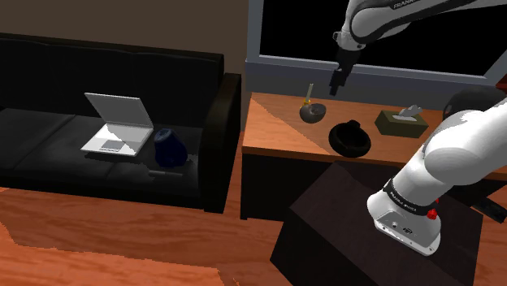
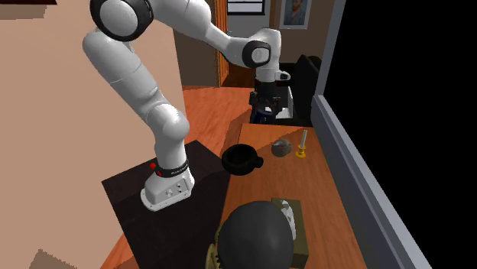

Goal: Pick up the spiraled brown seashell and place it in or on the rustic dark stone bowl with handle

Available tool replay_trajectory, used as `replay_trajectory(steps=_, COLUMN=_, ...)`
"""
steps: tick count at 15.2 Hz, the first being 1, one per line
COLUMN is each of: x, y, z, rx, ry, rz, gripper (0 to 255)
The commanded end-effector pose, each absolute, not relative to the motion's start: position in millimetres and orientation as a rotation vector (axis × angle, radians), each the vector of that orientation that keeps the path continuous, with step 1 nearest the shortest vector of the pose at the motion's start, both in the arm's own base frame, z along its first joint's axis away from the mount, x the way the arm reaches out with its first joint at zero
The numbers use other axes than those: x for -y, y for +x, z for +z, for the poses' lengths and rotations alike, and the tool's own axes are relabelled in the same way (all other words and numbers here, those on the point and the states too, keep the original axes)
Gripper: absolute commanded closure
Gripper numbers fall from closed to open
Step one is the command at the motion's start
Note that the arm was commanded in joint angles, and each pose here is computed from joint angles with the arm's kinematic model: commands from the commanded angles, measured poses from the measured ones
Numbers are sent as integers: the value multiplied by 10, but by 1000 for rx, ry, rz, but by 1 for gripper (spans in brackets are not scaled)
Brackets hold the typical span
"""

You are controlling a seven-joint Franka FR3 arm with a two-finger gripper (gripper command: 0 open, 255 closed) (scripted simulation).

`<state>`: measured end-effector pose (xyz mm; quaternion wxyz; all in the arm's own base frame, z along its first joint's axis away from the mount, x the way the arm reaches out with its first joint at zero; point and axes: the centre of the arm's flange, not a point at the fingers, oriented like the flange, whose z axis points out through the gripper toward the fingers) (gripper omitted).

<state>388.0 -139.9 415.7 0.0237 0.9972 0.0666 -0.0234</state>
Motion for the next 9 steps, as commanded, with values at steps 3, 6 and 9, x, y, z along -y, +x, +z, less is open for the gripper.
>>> replay_trajectory(steps=3, x=1654, y=4136, z=3827, rx=-212, ry=3082, rz=-45, gripper=0)
replay_trajectory(steps=6, x=1861, y=4342, z=3577, rx=-216, ry=3080, rz=-27, gripper=0)
replay_trajectory(steps=9, x=2069, y=4552, z=3330, rx=-220, ry=3078, rz=-10, gripper=0)
